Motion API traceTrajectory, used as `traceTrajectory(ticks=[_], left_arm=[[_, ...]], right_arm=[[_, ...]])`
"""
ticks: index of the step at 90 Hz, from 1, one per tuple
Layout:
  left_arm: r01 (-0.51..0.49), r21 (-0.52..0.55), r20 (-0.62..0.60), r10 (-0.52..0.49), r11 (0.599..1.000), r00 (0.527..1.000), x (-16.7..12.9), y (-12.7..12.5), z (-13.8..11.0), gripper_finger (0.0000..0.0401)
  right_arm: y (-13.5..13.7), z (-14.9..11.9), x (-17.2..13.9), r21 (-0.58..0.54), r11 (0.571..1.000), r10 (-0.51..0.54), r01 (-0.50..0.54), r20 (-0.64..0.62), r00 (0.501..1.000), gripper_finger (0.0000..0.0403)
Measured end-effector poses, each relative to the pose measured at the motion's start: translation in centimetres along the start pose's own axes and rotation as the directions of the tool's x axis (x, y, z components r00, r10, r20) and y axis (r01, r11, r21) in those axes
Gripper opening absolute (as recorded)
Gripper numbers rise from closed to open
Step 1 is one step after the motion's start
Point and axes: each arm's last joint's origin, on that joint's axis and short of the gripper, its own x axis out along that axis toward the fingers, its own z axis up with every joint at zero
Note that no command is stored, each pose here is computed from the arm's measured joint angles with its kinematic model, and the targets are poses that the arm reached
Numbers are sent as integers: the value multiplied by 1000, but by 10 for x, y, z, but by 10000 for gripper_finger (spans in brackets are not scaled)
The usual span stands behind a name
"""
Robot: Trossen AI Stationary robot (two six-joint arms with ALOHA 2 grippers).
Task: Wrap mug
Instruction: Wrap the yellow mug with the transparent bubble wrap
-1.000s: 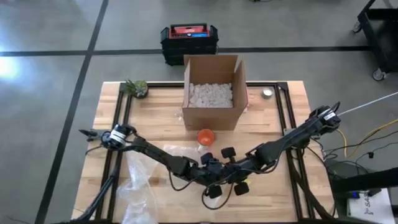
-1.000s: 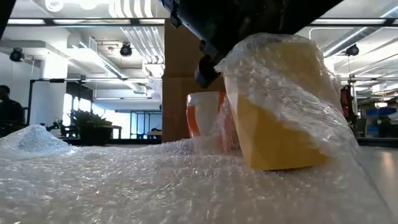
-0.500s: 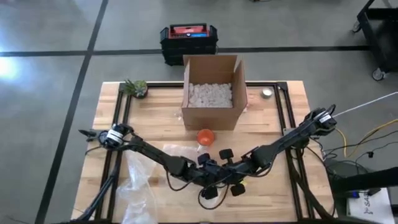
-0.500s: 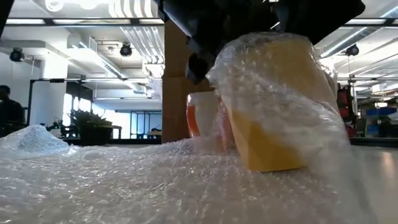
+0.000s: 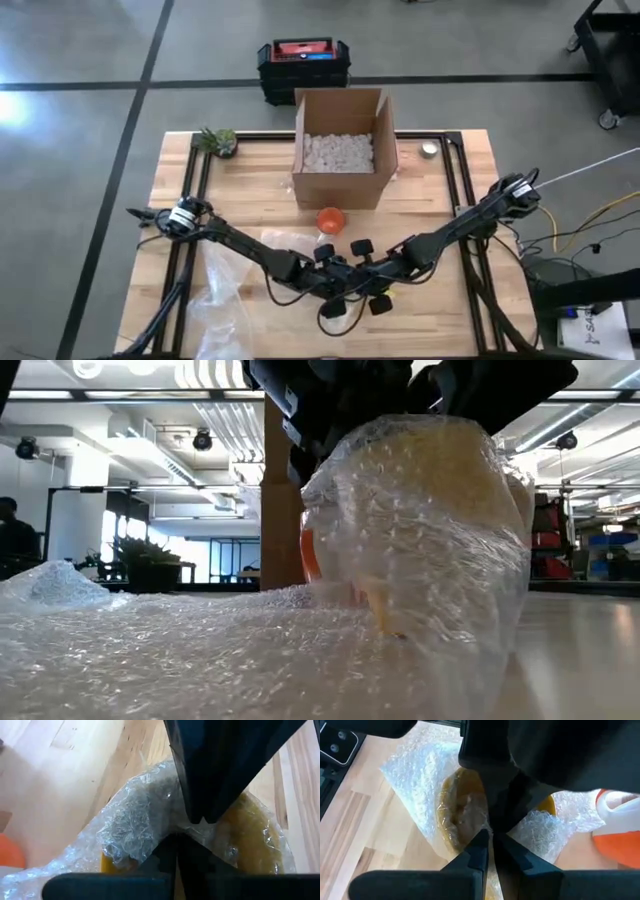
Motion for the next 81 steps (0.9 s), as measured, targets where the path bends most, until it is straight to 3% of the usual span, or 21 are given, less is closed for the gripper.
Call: traceTrajectory(ticks=[24, 47, 54, 69, 81], left_arm=[[-7, -18, 15, 7, 1000, 1000, 1, 3, 3, 0], [-3, -30, 35, 4, 1000, 999, 1, 1, 6, 0], [-2, -29, 32, 3, 1000, 999, 1, 2, 6, 0], [2, -25, 20, -2, 1000, 1000, 1, 2, 5, 0], [5, -19, 8, -5, 1000, 1000, -1, 2, 4, 0]], right_arm=[[-1, 5, -10, 0, 1000, -8, 8, 65, 998, 13], [-4, 11, -46, -2, 1000, -3, 3, 136, 991, 14], [-6, 8, -51, -1, 1000, -15, 15, 106, 994, 14], [-5, 6, -37, 36, 999, -2, -3, 144, 990, 14], [-2, -6, -10, 42, 999, -14, 12, 48, 999, 14]])
